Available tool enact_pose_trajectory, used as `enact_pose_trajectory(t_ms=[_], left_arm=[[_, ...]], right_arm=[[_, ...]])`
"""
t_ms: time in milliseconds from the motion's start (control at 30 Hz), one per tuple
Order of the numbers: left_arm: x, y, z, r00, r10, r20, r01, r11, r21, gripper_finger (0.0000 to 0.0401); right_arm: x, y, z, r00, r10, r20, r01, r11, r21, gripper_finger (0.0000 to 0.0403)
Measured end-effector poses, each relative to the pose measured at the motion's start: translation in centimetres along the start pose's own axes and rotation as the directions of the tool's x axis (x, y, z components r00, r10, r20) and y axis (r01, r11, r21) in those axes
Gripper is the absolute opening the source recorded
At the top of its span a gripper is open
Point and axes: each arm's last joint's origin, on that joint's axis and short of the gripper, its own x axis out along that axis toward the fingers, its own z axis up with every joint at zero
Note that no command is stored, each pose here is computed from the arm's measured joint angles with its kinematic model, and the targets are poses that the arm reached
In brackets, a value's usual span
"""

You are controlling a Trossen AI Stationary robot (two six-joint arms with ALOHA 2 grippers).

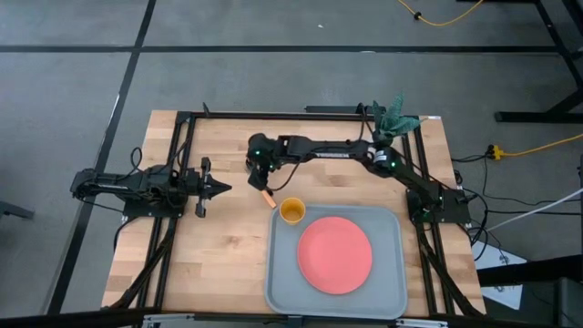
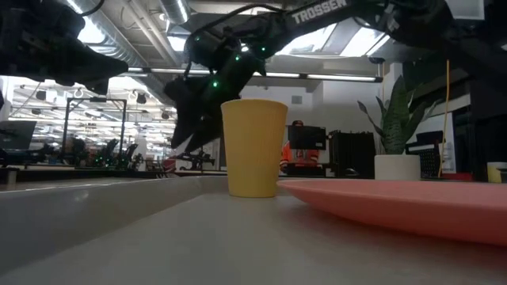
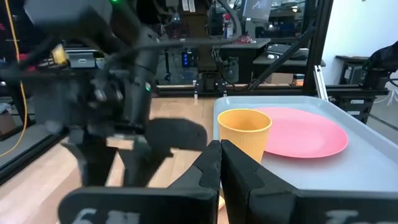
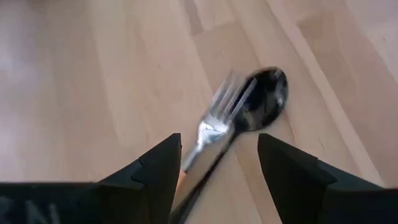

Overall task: Pick and place plate/cup/fork/spoon on tray
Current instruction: Put the black spoon on the light blue serving tray to the right of the pink plate

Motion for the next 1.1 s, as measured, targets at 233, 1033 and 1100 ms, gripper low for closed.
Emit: enact_pose_trajectory(t_ms=[233,1033,1100], left_arm=[[0.0,0.0,0.0,1.0,0.0,0.001,0.0,1.0,0.0,0.0],[0.0,0.0,0.0,1.0,0.0,0.0,0.0,1.0,0.0,0.0],[0.0,0.0,0.0,1.0,0.0,0.0,0.0,1.0,0.0,0.0]], right_arm=[[1.5,-0.1,-1.2,0.997,-0.035,-0.061,0.038,0.998,0.043,0.0217],[4.7,-0.7,-2.8,0.99,-0.119,-0.071,0.124,0.99,0.066,0.0217],[4.6,-0.7,-2.7,0.99,-0.121,-0.07,0.125,0.99,0.067,0.0217]])
